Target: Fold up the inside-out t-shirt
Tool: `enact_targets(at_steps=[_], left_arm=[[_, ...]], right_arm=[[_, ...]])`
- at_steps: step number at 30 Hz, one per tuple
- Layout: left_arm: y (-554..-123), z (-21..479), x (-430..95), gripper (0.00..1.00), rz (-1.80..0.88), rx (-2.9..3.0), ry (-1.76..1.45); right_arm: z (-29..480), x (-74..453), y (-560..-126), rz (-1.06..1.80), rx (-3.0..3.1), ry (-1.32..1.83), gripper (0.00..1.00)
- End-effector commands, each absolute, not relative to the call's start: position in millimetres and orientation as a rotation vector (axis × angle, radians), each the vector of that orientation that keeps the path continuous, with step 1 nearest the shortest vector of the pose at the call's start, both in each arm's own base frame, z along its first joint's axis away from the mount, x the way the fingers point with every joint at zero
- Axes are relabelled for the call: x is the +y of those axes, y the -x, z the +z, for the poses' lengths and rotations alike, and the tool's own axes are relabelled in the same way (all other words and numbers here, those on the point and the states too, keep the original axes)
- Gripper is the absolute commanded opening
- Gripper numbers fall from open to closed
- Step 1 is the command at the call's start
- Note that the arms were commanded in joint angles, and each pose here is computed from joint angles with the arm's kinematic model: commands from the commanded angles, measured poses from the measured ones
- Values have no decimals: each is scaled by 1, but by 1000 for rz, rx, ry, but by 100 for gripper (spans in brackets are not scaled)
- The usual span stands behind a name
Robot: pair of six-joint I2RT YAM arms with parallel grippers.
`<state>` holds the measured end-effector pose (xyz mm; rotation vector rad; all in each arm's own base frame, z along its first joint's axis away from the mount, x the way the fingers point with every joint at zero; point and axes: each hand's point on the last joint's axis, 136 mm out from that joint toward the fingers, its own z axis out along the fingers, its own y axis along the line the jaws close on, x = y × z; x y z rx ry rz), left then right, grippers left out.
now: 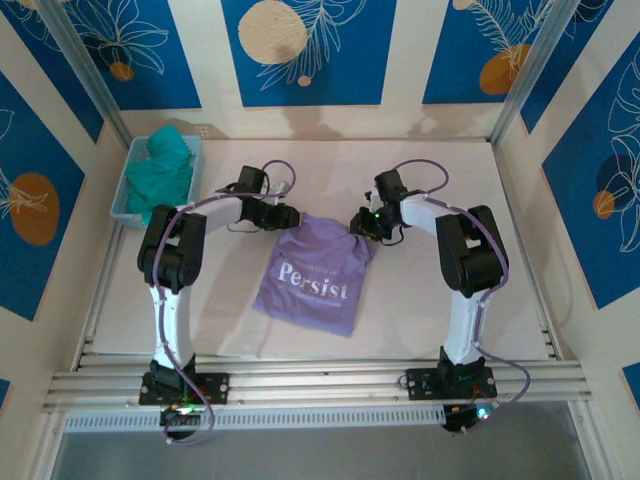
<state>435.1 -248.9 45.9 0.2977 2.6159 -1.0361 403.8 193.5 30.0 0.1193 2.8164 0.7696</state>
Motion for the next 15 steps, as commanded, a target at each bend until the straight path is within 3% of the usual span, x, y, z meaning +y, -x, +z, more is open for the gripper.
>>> enact_targets(at_steps=[1,10,15], left_arm=[[-432,38,-252,28,-1089,2631,-299],[-441,40,-247,0,-1097,2604,-246],[-451,62,-234,0,-1080,2516,-180]], right_arm=[[32,203,-405,817,2802,-105,25],[40,205,-417,881,2707,-95,10],[62,198,-425,908,2601,-99,1]])
